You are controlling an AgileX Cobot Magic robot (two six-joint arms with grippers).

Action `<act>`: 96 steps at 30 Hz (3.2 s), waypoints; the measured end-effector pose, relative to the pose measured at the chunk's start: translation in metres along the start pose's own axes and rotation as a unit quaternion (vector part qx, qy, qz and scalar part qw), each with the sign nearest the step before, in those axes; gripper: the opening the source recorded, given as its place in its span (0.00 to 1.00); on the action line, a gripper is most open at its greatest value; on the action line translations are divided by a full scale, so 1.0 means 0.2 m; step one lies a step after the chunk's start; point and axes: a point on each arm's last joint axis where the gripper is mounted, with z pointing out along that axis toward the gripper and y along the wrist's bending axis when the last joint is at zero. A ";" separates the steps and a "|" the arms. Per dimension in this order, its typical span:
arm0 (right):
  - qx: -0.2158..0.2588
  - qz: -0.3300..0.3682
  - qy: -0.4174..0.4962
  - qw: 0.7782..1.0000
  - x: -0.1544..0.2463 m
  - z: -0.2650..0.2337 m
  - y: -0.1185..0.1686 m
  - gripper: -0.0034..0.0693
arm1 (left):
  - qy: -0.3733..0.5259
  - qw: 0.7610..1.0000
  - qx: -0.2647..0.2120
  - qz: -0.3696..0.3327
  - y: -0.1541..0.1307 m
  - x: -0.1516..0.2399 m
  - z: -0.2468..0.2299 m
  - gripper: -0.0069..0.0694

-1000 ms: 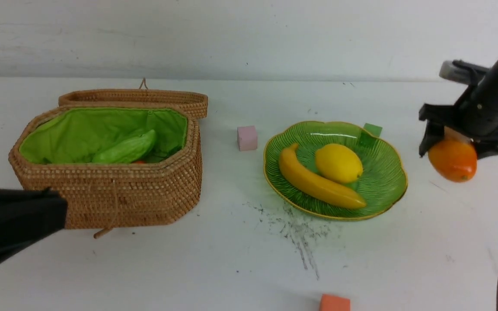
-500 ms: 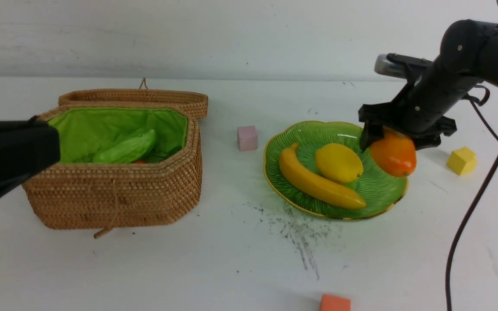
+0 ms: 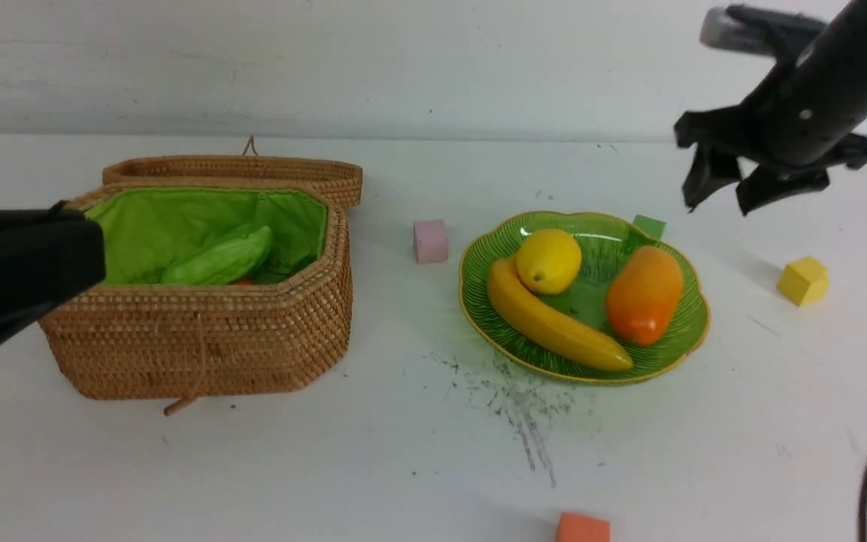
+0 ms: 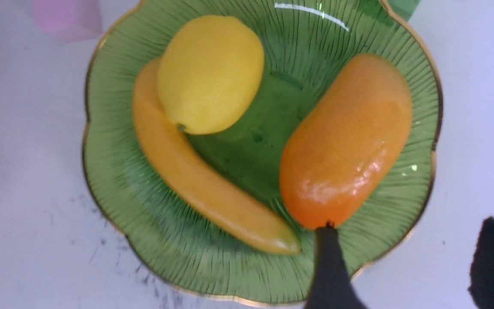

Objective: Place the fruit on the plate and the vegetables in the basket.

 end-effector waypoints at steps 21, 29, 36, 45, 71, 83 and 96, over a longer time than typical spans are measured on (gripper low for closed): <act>-0.039 0.026 -0.122 0.991 1.55 -0.71 -0.03 0.05 | -0.112 0.992 -0.016 -0.059 0.03 0.67 -0.21 0.10; -0.048 0.032 -0.191 0.980 1.69 -0.66 -0.06 0.05 | -0.062 0.996 -0.021 -0.061 0.04 0.82 -0.14 0.10; -0.049 0.032 -0.200 0.978 1.68 -0.66 -0.06 0.07 | -0.021 0.998 -0.025 -0.062 0.05 0.93 -0.11 0.11; -0.005 0.015 -0.247 0.969 1.66 -0.64 -0.10 0.05 | 0.004 0.998 -0.027 -0.062 0.05 0.97 -0.10 0.13; 0.050 -0.017 -0.370 0.928 1.93 -0.06 -0.28 0.03 | 0.008 0.998 -0.028 -0.062 0.05 0.98 -0.10 0.16; 0.050 -0.017 -0.370 0.928 1.93 -0.06 -0.28 0.05 | 0.008 0.998 -0.028 -0.062 0.05 0.98 -0.10 0.17; 0.050 -0.018 -0.370 0.928 1.93 -0.06 -0.28 0.05 | -0.009 0.992 -0.093 -0.080 0.08 0.99 -0.10 0.17</act>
